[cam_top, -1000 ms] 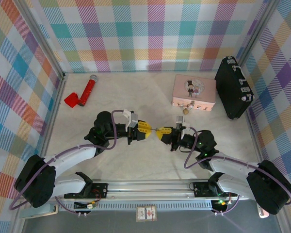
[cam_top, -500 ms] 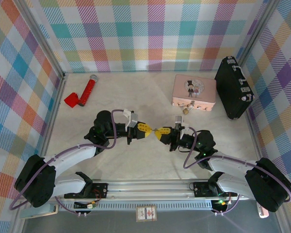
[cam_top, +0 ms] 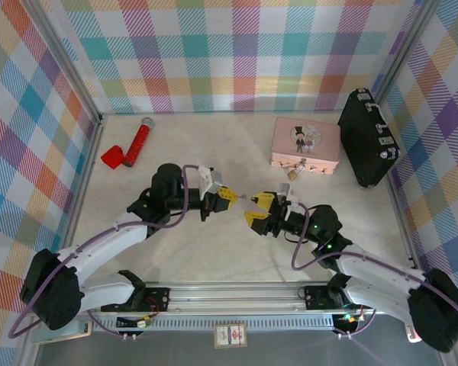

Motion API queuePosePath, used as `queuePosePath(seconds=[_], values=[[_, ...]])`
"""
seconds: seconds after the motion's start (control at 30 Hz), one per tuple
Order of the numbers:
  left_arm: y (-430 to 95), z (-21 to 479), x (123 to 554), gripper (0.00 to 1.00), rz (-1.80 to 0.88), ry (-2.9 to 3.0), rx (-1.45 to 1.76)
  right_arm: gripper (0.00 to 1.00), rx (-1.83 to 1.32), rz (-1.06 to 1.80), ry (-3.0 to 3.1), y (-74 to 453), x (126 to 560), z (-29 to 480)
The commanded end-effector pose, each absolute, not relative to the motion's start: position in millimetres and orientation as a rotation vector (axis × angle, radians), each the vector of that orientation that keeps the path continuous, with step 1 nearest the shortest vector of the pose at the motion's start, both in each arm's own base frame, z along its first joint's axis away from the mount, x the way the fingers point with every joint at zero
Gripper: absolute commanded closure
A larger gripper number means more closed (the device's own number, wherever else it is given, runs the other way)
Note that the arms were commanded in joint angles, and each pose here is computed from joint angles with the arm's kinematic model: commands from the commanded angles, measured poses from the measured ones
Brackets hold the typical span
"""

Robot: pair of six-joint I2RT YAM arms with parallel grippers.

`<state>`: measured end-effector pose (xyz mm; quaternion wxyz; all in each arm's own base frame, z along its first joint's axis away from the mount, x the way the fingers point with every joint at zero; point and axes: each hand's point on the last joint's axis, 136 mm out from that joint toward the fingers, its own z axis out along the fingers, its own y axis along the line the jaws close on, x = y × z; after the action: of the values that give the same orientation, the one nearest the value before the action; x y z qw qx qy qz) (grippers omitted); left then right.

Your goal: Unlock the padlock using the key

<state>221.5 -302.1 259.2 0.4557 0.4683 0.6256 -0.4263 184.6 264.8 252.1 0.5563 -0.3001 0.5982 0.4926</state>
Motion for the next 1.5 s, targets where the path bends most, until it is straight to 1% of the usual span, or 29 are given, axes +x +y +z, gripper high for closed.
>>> queuePosePath(seconds=[0.0, 0.17, 0.27, 0.4, 0.53, 0.77, 1.0, 1.2, 1.37, 1.47], values=[[-291, 233, 226, 1.00, -0.783, 1.743, 1.297, 0.36, -0.819, 0.979, 1.543, 257, 189, 222], [-289, 194, 213, 1.00, -0.616, 1.919, 1.540, 0.36, -0.784, 0.985, 1.529, 248, 187, 221], [-293, 188, 201, 1.00, -0.641, 1.936, 1.629, 0.36, -0.811, 1.057, 1.520, 253, 181, 220], [-298, 188, 186, 1.00, -0.660, 1.914, 1.724, 0.41, -0.866, 1.144, 1.524, 262, 172, 214], [-299, 192, 180, 1.00, -0.674, 1.890, 1.739, 0.45, -0.911, 1.257, 1.496, 271, 161, 216], [-300, 202, 171, 1.00, -0.733, 1.833, 1.749, 0.53, -0.936, 1.361, 1.517, 280, 157, 206], [-301, 212, 165, 1.00, -0.762, 1.779, 1.744, 0.59, -0.955, 1.388, 1.512, 284, 156, 204], [-302, 214, 165, 1.00, -0.771, 1.768, 1.741, 0.67, -0.973, 1.399, 1.514, 286, 155, 204], [-303, 216, 164, 1.00, -0.780, 1.761, 1.744, 0.77, -0.987, 1.405, 1.509, 287, 154, 204], [-304, 216, 164, 1.00, -0.783, 1.763, 1.745, 0.80, -1.002, 1.416, 1.505, 289, 153, 204]])
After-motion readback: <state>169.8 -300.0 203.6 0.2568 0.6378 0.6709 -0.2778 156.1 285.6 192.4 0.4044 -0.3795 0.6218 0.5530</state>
